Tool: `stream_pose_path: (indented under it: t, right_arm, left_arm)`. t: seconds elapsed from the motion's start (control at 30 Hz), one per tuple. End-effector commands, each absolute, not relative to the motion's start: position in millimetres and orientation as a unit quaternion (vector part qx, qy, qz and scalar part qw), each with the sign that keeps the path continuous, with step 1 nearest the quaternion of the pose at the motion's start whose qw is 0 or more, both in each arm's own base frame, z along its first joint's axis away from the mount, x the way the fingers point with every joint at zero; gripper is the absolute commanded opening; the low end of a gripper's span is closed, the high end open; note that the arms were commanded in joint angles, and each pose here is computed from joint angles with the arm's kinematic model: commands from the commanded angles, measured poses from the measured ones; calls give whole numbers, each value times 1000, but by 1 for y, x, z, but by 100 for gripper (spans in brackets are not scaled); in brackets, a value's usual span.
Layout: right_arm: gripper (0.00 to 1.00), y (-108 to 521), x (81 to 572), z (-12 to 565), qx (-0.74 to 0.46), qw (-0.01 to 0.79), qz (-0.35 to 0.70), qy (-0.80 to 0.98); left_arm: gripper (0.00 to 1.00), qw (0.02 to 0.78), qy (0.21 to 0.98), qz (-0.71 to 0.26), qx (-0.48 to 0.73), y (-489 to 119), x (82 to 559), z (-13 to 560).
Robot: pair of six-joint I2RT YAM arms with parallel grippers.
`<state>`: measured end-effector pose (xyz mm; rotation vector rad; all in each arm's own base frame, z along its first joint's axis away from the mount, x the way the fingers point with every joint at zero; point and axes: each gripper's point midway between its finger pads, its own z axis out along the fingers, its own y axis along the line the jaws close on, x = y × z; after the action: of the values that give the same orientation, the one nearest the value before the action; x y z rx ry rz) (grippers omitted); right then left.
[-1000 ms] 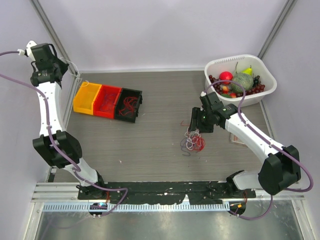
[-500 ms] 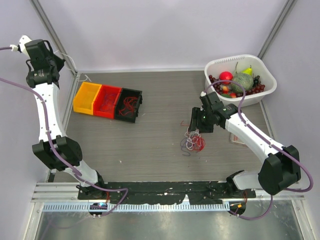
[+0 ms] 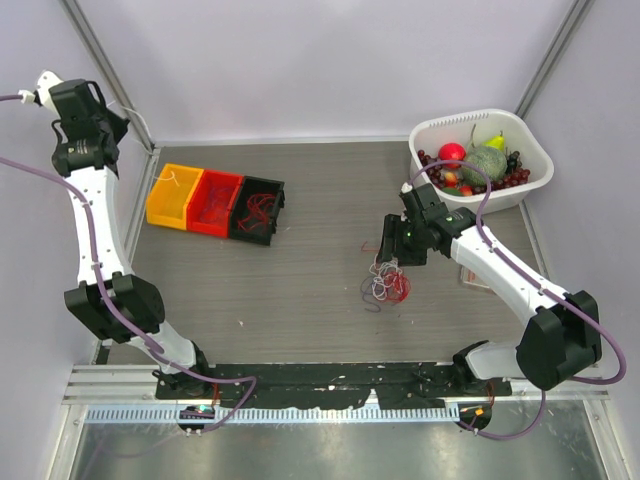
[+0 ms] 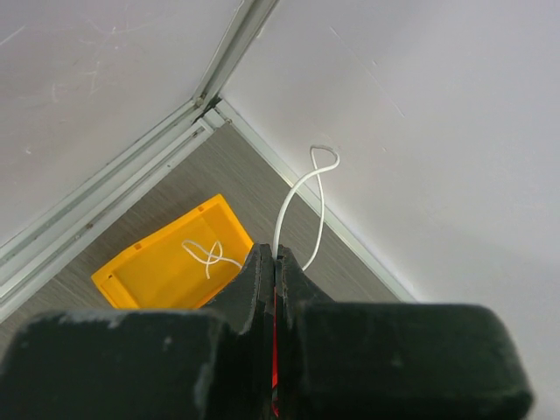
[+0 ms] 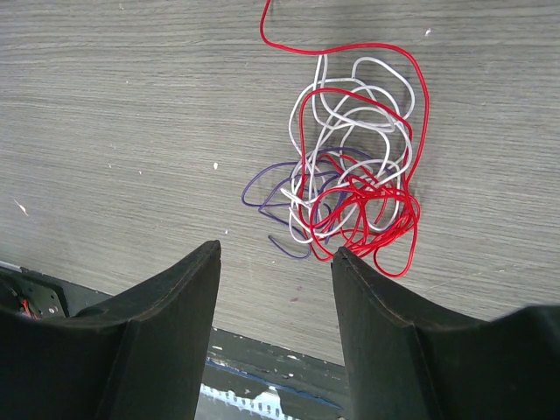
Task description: Untangle the cables
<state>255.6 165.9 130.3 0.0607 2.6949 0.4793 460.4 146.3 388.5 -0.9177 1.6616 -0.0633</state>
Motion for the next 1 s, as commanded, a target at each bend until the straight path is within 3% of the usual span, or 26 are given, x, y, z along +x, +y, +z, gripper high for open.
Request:
stream_pose_path:
  t: [0.0, 0.3, 0.63, 0.87, 0.97]
  right_arm:
    - [59, 167, 261, 135, 15, 215, 179, 960]
    - [59, 168, 261, 134, 16, 212, 179, 961]
    - [59, 163, 259, 133, 23, 214, 173, 961]
    - [59, 161, 260, 146, 27, 227, 174, 958]
    - [59, 154, 263, 150, 30, 240, 166, 956]
  left_arm:
    - [0, 593, 699, -16, -399, 152, 451, 395]
    - [0, 535, 733, 7, -420, 158, 454, 318]
    - [0, 386, 820, -6, -422, 151, 487, 193]
    - [0, 321, 842, 19, -434, 161, 503, 147]
    - [10, 304, 848, 15, -434, 155, 505, 139]
